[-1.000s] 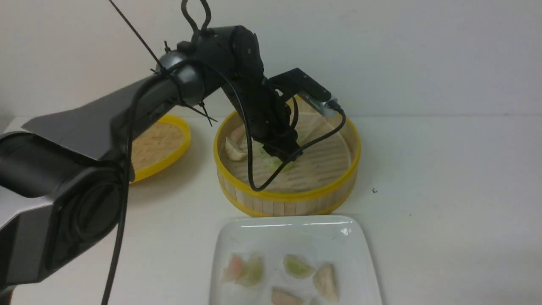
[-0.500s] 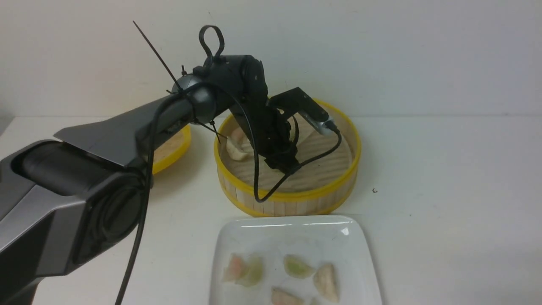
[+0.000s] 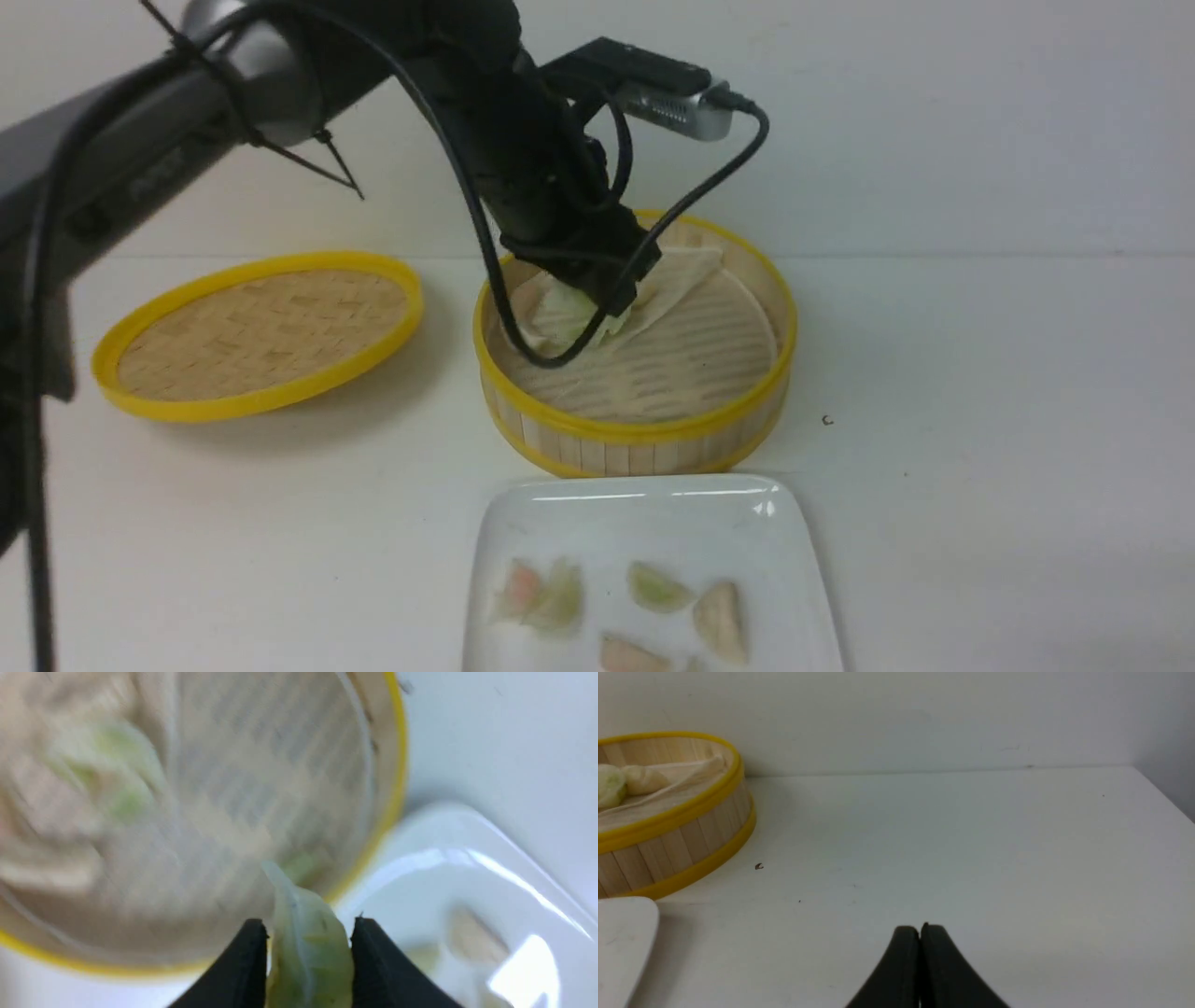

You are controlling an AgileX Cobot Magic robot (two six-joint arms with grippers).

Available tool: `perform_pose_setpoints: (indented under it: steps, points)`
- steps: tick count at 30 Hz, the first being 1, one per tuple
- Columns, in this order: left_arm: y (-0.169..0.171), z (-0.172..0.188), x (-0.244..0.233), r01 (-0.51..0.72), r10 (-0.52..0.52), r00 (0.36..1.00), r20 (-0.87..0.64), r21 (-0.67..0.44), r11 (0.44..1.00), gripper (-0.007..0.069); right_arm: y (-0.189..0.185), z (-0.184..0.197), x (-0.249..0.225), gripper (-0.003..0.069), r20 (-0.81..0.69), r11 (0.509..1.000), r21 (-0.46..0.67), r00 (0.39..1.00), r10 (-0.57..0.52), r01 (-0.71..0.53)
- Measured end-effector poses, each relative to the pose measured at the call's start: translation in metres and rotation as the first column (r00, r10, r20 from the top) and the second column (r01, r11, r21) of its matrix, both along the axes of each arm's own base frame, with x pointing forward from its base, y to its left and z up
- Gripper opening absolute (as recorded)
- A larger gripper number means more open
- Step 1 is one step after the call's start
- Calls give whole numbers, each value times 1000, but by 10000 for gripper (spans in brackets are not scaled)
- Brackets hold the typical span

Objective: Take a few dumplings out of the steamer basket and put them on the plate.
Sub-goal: Use the left arm to put the dumpling into the plate, then use the left arm to grab a dumpling from the steamer

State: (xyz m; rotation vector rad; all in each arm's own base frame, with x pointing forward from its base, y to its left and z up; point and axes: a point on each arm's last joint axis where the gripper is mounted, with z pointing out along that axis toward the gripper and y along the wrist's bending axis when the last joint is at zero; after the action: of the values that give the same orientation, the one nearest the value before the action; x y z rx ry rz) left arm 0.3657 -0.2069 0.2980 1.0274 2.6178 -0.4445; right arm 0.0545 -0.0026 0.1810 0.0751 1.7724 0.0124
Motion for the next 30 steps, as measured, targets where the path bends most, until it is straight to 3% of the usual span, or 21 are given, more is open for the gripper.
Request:
perform_pose_setpoints:
  steps: [3, 6, 11, 14, 18, 21, 23, 26, 30]
  points:
    - [0, -22, -23, 38, -33, 994, -103, 49, 998, 204, 0, 0, 0, -15, 0, 1000, 0, 1000, 0, 0]
    - [-13, -76, -52, 142, -113, 967, -230, 115, 983, 204, 0, 0, 0, -15, 0, 1000, 0, 1000, 0, 0]
    - [-29, -112, -51, 146, -121, 973, -199, 117, 982, 212, 0, 0, 0, -15, 0, 1000, 0, 1000, 0, 0]
    - [-34, -125, -46, 129, -108, 978, -179, 115, 985, 355, 0, 0, 0, -15, 0, 1000, 0, 1000, 0, 0]
    - [-37, -117, -42, 95, -76, 982, -170, 106, 990, 526, 0, 0, 0, -15, 0, 1000, 0, 1000, 0, 0]
    - [-39, -94, -29, 39, -28, 992, -121, 88, 995, 578, 0, 0, 0, -15, 0, 1000, 0, 1000, 0, 0]
    - [-33, -62, -9, -38, 39, 999, -19, 77, 996, 548, 0, 0, 0, -15, 0, 1000, 0, 1000, 0, 0]
    - [-14, -29, 17, -150, 146, 984, 98, 37, 988, 422, 0, 0, 0, -15, 0, 1000, 0, 1000, 0, 0]
    - [5, -17, 47, -149, 144, 972, 185, 15, 989, 110, 0, 0, 0, -15, 0, 1000, 0, 1000, 0, 0]
